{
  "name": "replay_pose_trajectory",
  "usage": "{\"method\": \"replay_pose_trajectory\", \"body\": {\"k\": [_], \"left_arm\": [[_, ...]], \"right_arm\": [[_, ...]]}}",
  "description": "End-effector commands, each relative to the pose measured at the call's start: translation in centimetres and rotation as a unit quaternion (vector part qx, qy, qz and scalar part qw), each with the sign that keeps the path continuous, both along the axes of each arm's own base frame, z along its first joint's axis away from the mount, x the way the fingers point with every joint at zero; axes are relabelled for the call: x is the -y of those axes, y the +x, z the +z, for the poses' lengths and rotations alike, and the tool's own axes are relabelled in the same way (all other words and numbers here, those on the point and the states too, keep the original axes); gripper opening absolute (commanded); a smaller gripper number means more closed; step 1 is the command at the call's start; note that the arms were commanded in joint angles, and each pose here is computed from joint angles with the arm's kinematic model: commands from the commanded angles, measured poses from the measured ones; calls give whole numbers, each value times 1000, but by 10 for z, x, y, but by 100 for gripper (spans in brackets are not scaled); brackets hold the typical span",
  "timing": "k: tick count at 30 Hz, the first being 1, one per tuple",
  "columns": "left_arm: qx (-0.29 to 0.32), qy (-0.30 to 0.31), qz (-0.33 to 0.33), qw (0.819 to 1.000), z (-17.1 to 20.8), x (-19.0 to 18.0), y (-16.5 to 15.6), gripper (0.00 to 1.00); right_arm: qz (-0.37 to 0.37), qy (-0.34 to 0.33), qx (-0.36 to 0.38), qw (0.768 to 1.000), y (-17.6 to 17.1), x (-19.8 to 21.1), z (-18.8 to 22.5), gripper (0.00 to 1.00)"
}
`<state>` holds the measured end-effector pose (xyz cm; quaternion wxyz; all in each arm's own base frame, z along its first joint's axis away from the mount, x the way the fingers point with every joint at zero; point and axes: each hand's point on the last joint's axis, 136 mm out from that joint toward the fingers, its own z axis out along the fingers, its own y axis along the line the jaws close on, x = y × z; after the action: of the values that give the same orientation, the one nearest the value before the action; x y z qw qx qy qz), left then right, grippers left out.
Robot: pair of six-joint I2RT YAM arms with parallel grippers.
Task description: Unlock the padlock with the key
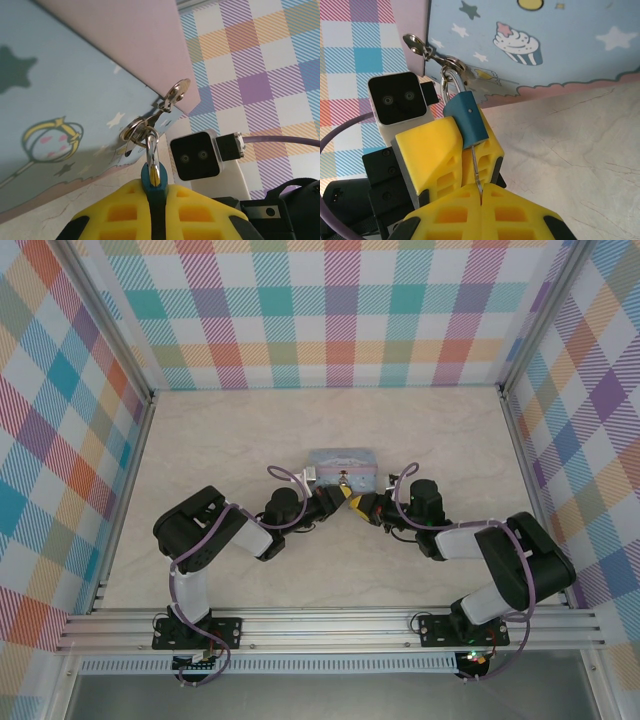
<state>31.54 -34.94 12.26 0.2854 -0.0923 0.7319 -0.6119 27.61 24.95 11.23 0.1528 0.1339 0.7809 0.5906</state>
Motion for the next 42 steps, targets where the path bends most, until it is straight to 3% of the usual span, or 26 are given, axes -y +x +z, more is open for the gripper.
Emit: {"method": "replay_pose_trajectory", "body": {"k": [1, 19, 42], "left_arm": [[24, -27, -20, 999, 23, 11, -7, 0], [54, -56, -44, 996, 57, 13, -16, 0], [50, -51, -61, 996, 49, 25, -19, 0]], "right_arm": [[9, 12, 33, 999, 6, -7, 15, 4], [-23, 69, 35, 997, 19, 1, 23, 4], [-25, 80, 43, 996, 25, -2, 33, 4]]}}
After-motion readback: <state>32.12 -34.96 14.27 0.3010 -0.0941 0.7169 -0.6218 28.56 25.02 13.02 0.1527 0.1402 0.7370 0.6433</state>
